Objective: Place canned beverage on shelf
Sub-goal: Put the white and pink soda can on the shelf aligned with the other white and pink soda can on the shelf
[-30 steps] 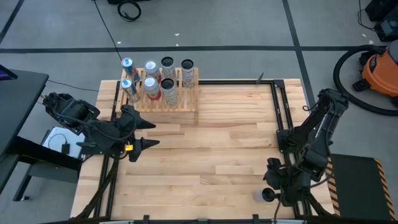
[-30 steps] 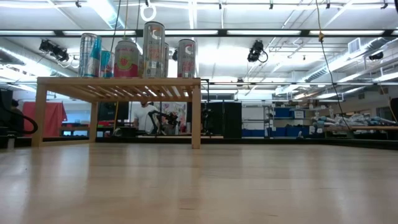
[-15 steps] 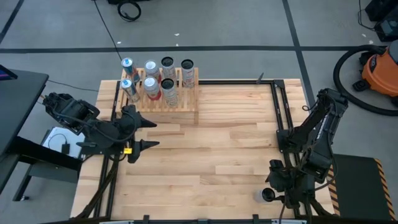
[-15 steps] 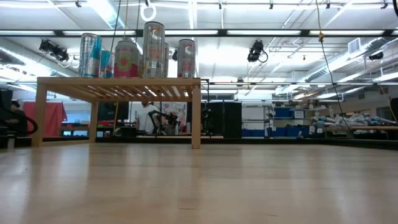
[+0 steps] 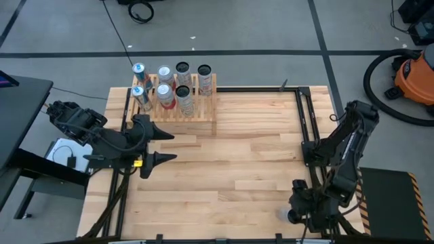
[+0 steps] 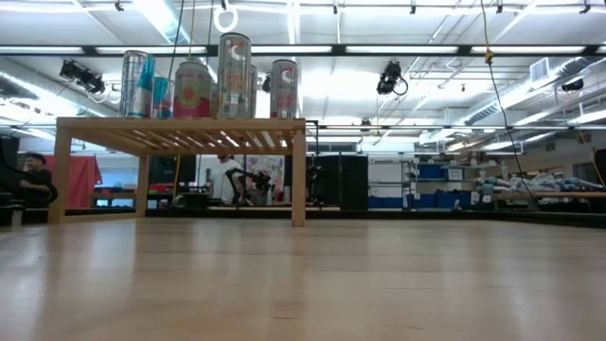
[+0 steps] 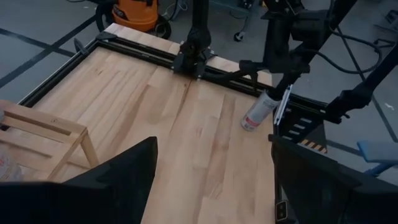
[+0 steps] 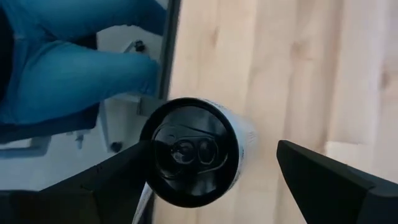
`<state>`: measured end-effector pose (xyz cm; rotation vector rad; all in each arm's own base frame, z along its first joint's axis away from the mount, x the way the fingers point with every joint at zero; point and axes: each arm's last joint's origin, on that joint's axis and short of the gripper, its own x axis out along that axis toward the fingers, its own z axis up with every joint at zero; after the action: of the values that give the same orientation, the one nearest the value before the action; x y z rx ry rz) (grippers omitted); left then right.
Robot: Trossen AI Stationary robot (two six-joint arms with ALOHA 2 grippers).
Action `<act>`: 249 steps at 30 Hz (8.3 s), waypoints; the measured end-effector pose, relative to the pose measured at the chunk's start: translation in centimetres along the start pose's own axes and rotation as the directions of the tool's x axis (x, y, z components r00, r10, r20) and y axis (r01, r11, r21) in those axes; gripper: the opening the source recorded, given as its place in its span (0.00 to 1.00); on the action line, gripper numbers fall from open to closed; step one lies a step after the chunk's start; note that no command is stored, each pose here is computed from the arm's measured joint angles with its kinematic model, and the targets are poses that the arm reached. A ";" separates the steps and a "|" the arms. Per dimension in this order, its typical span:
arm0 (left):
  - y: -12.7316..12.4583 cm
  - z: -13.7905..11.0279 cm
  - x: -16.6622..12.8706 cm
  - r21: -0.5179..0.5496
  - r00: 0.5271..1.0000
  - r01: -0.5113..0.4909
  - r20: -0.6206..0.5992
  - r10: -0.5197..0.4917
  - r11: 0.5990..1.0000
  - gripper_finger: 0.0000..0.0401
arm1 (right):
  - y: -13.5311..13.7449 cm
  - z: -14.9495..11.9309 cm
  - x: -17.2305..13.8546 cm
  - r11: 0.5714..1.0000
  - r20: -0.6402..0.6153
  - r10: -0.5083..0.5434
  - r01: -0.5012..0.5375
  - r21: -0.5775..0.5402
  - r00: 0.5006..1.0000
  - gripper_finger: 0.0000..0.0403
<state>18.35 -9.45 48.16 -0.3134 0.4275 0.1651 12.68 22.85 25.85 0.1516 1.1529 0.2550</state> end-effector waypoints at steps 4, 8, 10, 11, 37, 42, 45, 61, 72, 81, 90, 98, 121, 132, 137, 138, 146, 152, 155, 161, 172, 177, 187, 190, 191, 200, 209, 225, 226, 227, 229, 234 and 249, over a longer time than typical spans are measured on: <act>0.0 0.0 0.0 0.001 1.000 0.000 0.000 0.000 1.000 0.79 | 0.1 0.0 0.2 1.000 -0.015 0.008 -0.008 -0.001 1.000 0.89; 0.0 0.0 0.0 0.014 1.000 0.000 0.000 0.000 1.000 0.79 | -0.4 0.2 -0.3 0.999 0.047 -0.035 0.035 -0.006 0.998 0.89; 0.0 0.0 0.0 0.022 1.000 -0.001 0.000 0.001 1.000 0.79 | -0.6 0.2 -0.8 0.999 0.075 -0.041 0.042 -0.013 0.996 0.89; 0.0 0.0 0.0 0.026 1.000 -0.001 -0.001 0.001 1.000 0.79 | -0.6 0.3 -1.0 0.999 0.082 -0.030 0.031 -0.010 0.996 0.89; 0.0 0.0 0.0 0.028 1.000 -0.002 -0.001 0.002 1.000 0.79 | 0.6 -0.3 1.6 0.998 0.016 -0.054 0.054 0.015 0.998 0.89; 0.0 0.0 0.0 0.028 1.000 -0.001 -0.001 0.001 1.000 0.79 | 0.8 -0.4 2.7 0.996 0.000 -0.089 0.089 -0.014 0.996 0.89; 0.0 0.0 0.0 0.028 1.000 -0.002 -0.002 0.002 1.000 0.79 | 0.8 -0.5 3.2 0.994 -0.006 -0.105 0.105 -0.018 0.994 0.89; 0.0 0.0 0.0 0.028 1.000 -0.002 -0.001 0.002 1.000 0.79 | 0.7 -0.4 3.5 0.994 -0.037 -0.105 0.106 0.019 0.994 0.66; 0.0 0.0 0.0 0.027 1.000 -0.002 -0.001 0.002 1.000 0.79 | -0.7 1.9 3.7 0.987 -0.064 -0.107 0.114 0.109 0.992 0.66; 0.0 0.0 0.0 0.000 1.000 -0.002 -0.001 0.002 1.000 0.79 | -4.0 7.8 1.8 0.987 -0.039 -0.141 0.144 0.076 0.989 0.66; 0.0 0.0 0.0 -0.028 1.000 -0.002 -0.002 0.002 1.000 0.79 | -9.6 14.9 -2.0 0.989 0.075 -0.126 0.120 0.083 0.989 0.66; 0.0 0.0 0.0 -0.085 1.000 -0.002 -0.003 0.002 0.996 0.79 | -15.6 19.1 -6.5 0.981 0.215 -0.189 0.172 0.094 0.958 0.66; 4.7 1.1 2.0 -0.188 0.976 -0.211 -0.101 0.194 0.959 0.79 | -29.1 27.9 -13.7 0.908 0.322 -0.412 0.414 0.066 0.853 0.67; 4.7 1.1 2.0 -0.177 0.978 -0.196 -0.110 0.179 0.964 0.79 | -31.2 28.8 -14.4 0.945 0.311 -0.318 0.326 0.028 0.896 0.67; 4.7 1.1 2.0 -0.175 0.977 -0.198 -0.111 0.180 0.965 0.79 | -31.9 28.6 -14.4 0.940 0.301 -0.321 0.342 -0.018 0.898 0.67; 4.7 1.1 2.0 -0.175 0.977 -0.197 -0.111 0.180 0.965 0.79 | -32.0 28.5 -14.4 0.937 0.303 -0.325 0.348 -0.022 0.896 0.67; 4.7 1.1 2.0 -0.185 0.978 -0.197 -0.110 0.179 0.963 0.79 | -32.6 28.7 -14.8 0.936 0.345 -0.310 0.348 -0.053 0.886 0.67; 4.7 1.1 2.0 -0.187 0.978 -0.196 -0.108 0.178 0.963 0.79 | -33.0 28.7 -13.9 0.942 0.318 -0.289 0.327 -0.072 0.903 0.67; 4.7 1.1 2.0 -0.186 0.978 -0.195 -0.107 0.178 0.963 0.79 | -33.5 29.0 -12.7 0.942 0.290 -0.292 0.326 -0.076 0.912 0.67; 4.7 1.1 2.0 -0.176 0.978 -0.197 -0.109 0.180 0.964 0.79 | -33.8 29.2 -12.3 0.927 0.276 -0.332 0.366 -0.083 0.902 0.67; 4.7 1.2 2.0 -0.176 0.978 -0.195 -0.106 0.179 0.965 0.79 | -34.1 29.3 -12.0 0.929 0.282 -0.313 0.355 -0.109 0.907 0.71; 4.7 1.2 2.0 -0.176 0.978 -0.195 -0.106 0.178 0.965 0.79 | -34.2 29.4 -12.0 0.927 0.283 -0.318 0.359 -0.107 0.905 0.75; 4.7 1.2 2.0 -0.176 0.978 -0.195 -0.106 0.178 0.965 0.79 | -34.3 29.6 -12.0 0.918 0.308 -0.328 0.378 -0.121 0.893 0.77; 4.7 1.2 2.0 -0.176 0.978 -0.195 -0.106 0.178 0.965 0.79 | -34.4 29.8 -12.1 0.903 0.313 -0.360 0.413 -0.121 0.879 0.77; 4.7 1.2 2.0 -0.176 0.978 -0.195 -0.106 0.178 0.965 0.79 | -34.4 29.8 -12.1 0.900 0.312 -0.366 0.418 -0.120 0.877 0.77; 4.7 1.2 2.0 -0.176 0.978 -0.195 -0.106 0.178 0.965 0.79 | -34.5 29.8 -12.2 0.880 0.303 -0.415 0.463 -0.104 0.858 0.78; 4.7 1.2 2.0 -0.177 0.978 -0.195 -0.106 0.178 0.965 0.79 | -34.5 29.7 -12.3 0.878 0.297 -0.426 0.470 -0.095 0.855 0.78; 4.7 1.1 2.0 -0.140 0.978 -0.192 -0.107 0.178 0.971 0.79 | -33.3 29.0 -15.6 0.869 0.368 -0.484 0.484 0.097 0.794 0.78; 4.7 1.1 2.0 -0.139 0.978 -0.192 -0.107 0.178 0.971 0.79 | -33.3 29.0 -15.6 0.870 0.370 -0.483 0.481 0.104 0.794 0.78; 4.7 1.1 2.0 -0.139 0.978 -0.193 -0.107 0.179 0.971 0.79 | -33.3 29.0 -15.6 0.870 0.371 -0.484 0.479 0.113 0.792 0.78; 4.7 1.1 2.0 -0.139 0.978 -0.193 -0.108 0.179 0.971 0.79 | -33.3 29.1 -15.6 0.867 0.375 -0.493 0.479 0.137 0.785 0.78; 4.7 1.1 2.0 -0.138 0.978 -0.194 -0.110 0.180 0.971 0.79 | -33.4 29.1 -15.7 0.857 0.377 -0.512 0.488 0.166 0.771 0.78; 4.7 1.1 2.0 -0.133 0.977 -0.194 -0.110 0.180 0.972 0.79 | -33.0 28.6 -15.3 0.867 0.310 -0.498 0.456 0.201 0.810 0.78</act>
<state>19.52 -4.47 47.02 -0.4231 0.5433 0.3677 37.03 -12.74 42.52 0.0030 0.8095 -0.2857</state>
